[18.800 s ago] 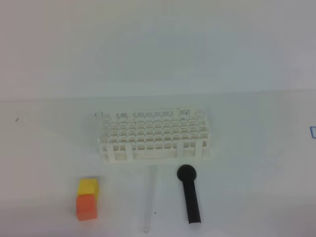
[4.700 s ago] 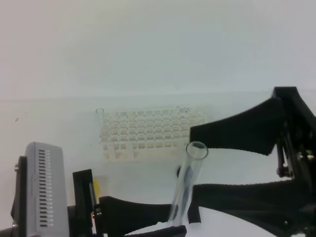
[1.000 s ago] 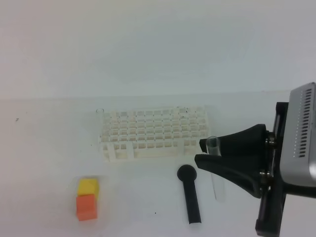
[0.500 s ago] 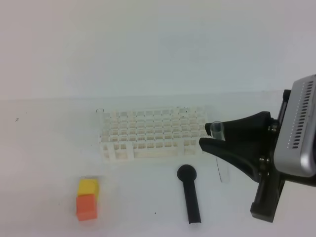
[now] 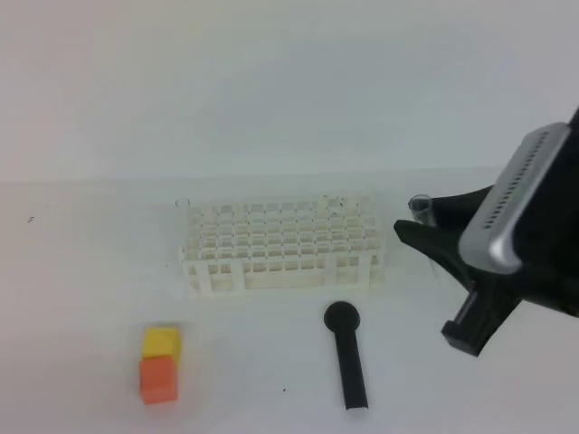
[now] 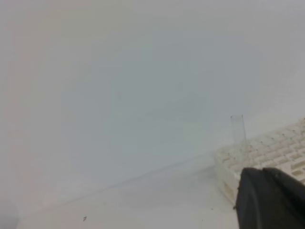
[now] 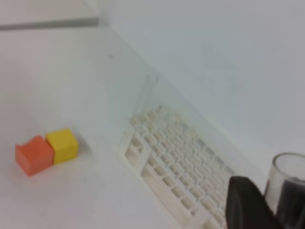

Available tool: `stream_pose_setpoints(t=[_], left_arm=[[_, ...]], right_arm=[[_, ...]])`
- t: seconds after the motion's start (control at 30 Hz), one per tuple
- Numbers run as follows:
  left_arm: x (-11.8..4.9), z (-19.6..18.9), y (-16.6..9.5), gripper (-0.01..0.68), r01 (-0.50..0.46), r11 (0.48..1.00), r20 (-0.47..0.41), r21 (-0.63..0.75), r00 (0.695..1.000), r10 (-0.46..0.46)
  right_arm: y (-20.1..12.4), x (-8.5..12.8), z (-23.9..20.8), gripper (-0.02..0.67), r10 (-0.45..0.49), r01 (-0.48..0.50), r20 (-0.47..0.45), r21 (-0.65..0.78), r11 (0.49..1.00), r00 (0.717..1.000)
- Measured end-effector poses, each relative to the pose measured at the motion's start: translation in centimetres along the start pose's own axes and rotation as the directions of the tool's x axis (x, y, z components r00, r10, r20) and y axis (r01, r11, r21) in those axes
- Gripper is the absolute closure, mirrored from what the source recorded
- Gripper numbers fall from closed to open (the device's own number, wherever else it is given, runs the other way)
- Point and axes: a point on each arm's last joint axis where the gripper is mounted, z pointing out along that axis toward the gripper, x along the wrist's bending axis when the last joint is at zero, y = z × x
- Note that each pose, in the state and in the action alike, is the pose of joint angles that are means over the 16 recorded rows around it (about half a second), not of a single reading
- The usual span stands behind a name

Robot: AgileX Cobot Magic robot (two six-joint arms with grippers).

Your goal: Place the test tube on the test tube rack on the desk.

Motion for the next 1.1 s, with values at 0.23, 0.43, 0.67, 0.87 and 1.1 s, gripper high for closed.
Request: stream_pose_setpoints(t=[0.23, 0.43, 0.67, 0.87, 1.1], left_arm=[[0.0, 0.0, 0.0, 0.674, 0.001, 1.0, 0.001, 0.0, 1.0, -0.001], [0.0, 0.0, 0.0, 0.674, 0.001, 1.0, 0.001, 0.0, 1.0, -0.001], [0.0, 0.0, 0.0, 0.674, 0.001, 1.0, 0.001, 0.0, 1.0, -0.001], [0.0, 0.0, 0.0, 0.674, 0.001, 1.0, 0.0, 0.0, 1.0, -0.001], [0.0, 0.0, 0.0, 0.674, 0.001, 1.0, 0.0, 0.0, 1.0, -0.001]], right_arm=[[0.0, 0.1, 3.9, 0.526, 0.062, -0.068, 0.143, 0.036, 0.997, 0.988], [1.5, 1.1, 9.1, 0.526, 0.151, -0.124, 0.202, -0.138, 0.983, 0.968], [2.3, 2.9, 16.0, 0.526, 0.249, -0.198, 0.12, -0.329, 0.923, 0.961], [1.3, 3.6, 20.6, 0.526, 0.322, -0.267, 0.089, -0.38, 0.885, 0.942], [-0.1, 4.1, 23.4, 0.526, 0.37, -0.319, 0.07, -0.377, 0.87, 0.926]])
